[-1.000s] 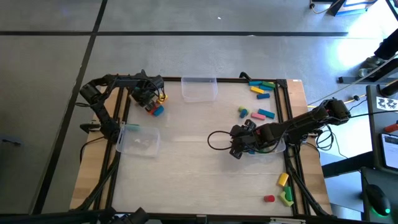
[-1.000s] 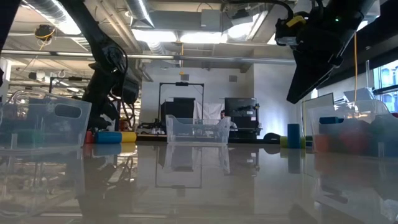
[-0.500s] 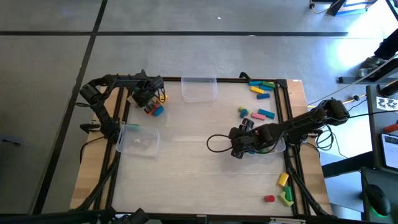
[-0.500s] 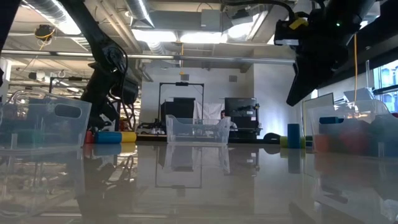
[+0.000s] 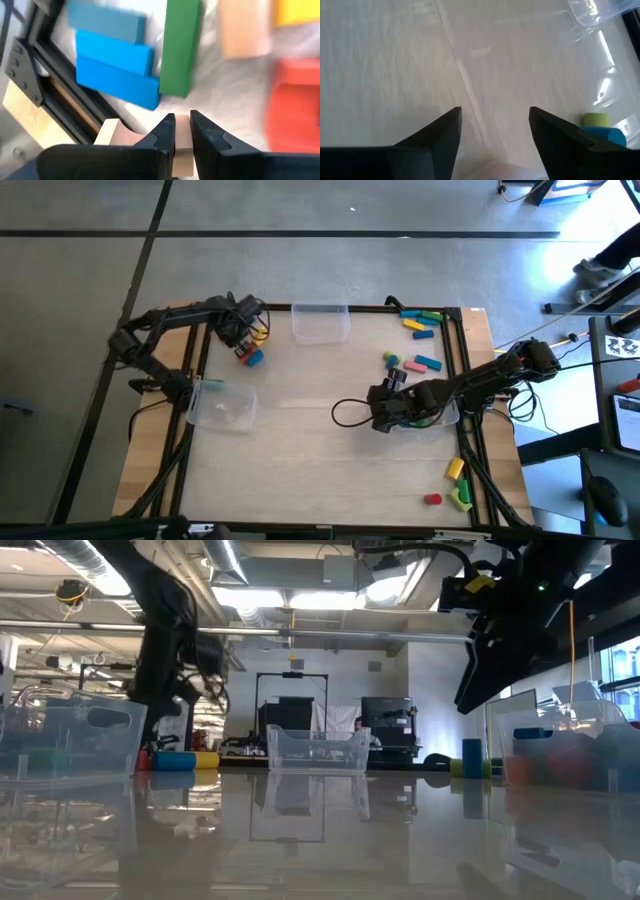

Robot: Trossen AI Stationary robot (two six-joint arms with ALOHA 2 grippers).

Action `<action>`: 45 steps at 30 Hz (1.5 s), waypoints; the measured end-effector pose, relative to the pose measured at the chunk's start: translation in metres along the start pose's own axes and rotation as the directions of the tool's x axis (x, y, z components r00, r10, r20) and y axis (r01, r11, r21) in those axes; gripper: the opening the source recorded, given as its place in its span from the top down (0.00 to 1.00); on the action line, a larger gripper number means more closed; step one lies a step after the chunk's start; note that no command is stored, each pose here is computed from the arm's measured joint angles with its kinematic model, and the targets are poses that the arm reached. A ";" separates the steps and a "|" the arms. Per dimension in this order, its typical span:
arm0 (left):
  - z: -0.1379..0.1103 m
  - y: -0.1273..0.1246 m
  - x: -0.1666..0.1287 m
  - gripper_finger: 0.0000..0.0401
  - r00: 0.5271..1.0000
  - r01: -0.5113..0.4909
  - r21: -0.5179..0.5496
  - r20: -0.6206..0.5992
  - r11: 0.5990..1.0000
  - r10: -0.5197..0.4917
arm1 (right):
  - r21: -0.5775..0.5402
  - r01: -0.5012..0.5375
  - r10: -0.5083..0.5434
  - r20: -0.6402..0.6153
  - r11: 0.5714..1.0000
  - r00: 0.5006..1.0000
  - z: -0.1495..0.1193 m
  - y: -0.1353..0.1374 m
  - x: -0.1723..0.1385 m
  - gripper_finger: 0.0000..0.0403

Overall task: Sort blocks by size
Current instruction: Put the brown arch block into the bottom right transparent bin

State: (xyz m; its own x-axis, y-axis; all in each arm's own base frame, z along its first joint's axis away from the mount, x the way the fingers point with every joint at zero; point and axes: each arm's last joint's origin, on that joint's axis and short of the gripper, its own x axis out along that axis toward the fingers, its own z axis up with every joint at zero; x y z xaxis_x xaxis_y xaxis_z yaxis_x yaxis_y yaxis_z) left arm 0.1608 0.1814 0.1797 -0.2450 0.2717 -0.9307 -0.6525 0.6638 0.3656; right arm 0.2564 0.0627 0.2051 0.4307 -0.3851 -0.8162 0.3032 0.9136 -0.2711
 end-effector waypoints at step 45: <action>-0.024 -0.124 -0.117 0.90 0.290 0.289 0.720 0.563 0.631 -0.774 | -0.014 -0.046 0.048 0.199 0.999 0.979 0.021 0.007 -0.002 0.42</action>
State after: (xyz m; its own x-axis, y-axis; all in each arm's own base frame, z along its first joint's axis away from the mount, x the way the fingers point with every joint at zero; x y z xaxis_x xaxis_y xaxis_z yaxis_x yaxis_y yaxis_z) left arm 0.2530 0.0504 0.2432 0.8378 -0.0431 -0.5443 0.0332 0.9991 -0.0280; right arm 0.2751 0.0676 0.2154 0.6056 -0.3590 -0.7101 0.2712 0.9321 -0.2400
